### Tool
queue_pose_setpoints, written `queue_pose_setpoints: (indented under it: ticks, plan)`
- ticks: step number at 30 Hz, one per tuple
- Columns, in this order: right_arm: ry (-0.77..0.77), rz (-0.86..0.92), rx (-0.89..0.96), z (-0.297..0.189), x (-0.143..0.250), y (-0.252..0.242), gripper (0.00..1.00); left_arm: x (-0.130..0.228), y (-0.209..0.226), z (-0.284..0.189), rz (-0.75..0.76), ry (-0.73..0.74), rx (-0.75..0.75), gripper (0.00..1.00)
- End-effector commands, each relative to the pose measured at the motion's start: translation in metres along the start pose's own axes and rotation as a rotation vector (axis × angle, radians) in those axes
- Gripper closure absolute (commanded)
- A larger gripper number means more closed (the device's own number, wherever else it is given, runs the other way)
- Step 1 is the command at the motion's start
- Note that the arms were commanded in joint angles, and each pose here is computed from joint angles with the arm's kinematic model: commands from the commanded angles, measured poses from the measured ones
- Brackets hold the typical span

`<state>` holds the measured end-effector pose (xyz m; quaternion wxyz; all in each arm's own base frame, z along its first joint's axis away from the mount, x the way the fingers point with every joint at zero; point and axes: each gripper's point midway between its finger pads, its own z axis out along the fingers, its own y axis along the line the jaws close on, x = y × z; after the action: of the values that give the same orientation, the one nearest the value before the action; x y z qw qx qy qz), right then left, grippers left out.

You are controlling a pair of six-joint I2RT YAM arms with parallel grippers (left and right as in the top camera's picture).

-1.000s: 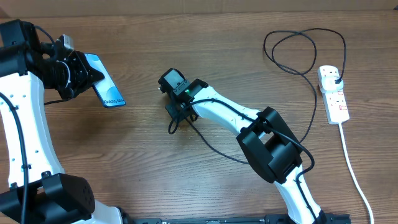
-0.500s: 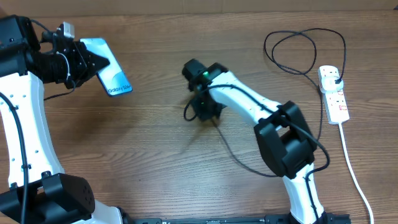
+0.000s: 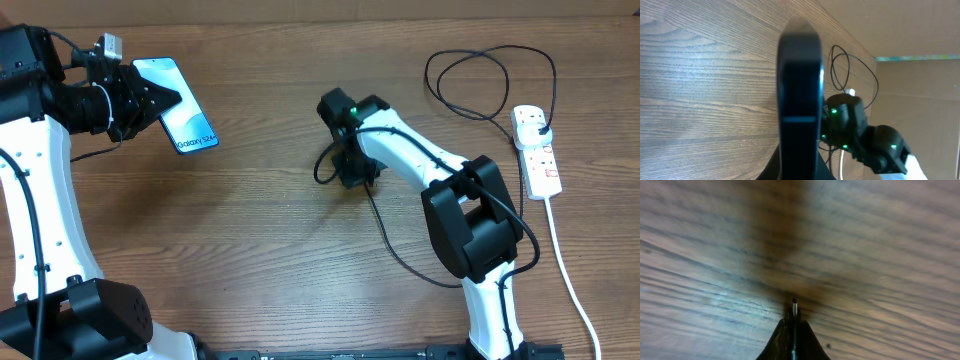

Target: Plug charger to phone and switch on socket

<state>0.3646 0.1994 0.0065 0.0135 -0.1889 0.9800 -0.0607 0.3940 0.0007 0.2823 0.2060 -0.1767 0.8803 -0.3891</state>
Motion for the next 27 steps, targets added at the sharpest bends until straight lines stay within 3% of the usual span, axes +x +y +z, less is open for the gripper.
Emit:
queue_pose_setpoints:
  ticks: [1,5,9,11,13,16,21,27]
  plan:
    - [0.005,0.002,0.014,0.003,0.012,-0.001,0.96,0.002,-0.020,-0.008,0.060,-0.013,0.052,0.96]
    - [0.037,-0.002,0.018,0.012,0.023,-0.002,0.84,0.002,-0.020,-0.008,0.060,-0.013,0.052,0.96]
    - [0.038,0.000,-0.019,0.019,0.025,0.005,0.81,0.002,-0.020,-0.008,0.060,-0.013,0.052,0.96]
    - [0.027,0.002,-0.032,0.019,0.022,0.007,0.83,0.002,-0.020,-0.008,0.060,-0.013,0.052,0.96]
    - [0.014,0.003,-0.040,0.019,0.019,0.009,0.96,0.002,-0.020,-0.008,0.060,-0.013,0.053,0.96]
    - [0.006,0.014,-0.081,0.014,0.016,0.012,0.96,0.002,-0.022,-0.008,0.065,-0.013,0.065,0.96]
    - [-0.041,0.059,-0.266,-0.021,0.008,0.012,0.96,0.006,-0.056,-0.020,0.170,0.003,0.286,0.96]
    - [-0.253,-0.072,-0.745,-0.129,0.003,0.026,0.96,0.015,-0.087,-0.036,0.229,0.030,0.504,0.96]
